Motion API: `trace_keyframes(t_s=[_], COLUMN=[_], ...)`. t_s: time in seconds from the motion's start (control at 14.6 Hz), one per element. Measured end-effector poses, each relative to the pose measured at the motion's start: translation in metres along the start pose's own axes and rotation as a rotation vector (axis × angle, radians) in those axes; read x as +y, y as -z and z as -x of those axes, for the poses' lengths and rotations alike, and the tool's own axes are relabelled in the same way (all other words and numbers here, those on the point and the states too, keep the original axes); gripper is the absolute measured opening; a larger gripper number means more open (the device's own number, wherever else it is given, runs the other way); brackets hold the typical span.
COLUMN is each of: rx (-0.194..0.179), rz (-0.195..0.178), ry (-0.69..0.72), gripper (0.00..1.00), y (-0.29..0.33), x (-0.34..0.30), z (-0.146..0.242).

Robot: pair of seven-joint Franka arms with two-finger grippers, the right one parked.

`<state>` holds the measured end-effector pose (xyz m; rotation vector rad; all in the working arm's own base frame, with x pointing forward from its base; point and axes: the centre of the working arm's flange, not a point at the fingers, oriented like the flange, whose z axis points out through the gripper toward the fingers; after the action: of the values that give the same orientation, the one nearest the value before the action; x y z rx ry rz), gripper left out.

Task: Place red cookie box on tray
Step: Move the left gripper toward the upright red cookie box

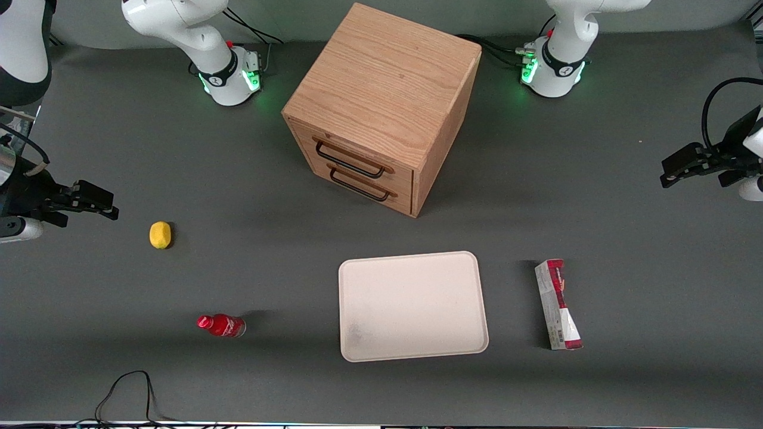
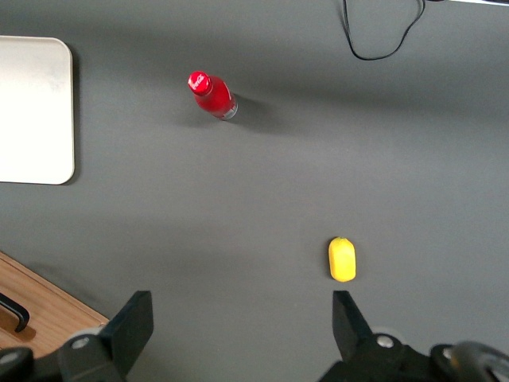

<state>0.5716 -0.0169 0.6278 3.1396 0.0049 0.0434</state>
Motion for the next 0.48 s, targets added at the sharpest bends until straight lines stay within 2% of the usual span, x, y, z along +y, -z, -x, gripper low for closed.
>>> trace_keyframes(t_s=[0.48], rx=[-0.001], rz=[0.000], ry=[0.002], gripper=[1.00], y=[-0.0001], x=[-0.0013], z=[0.0000])
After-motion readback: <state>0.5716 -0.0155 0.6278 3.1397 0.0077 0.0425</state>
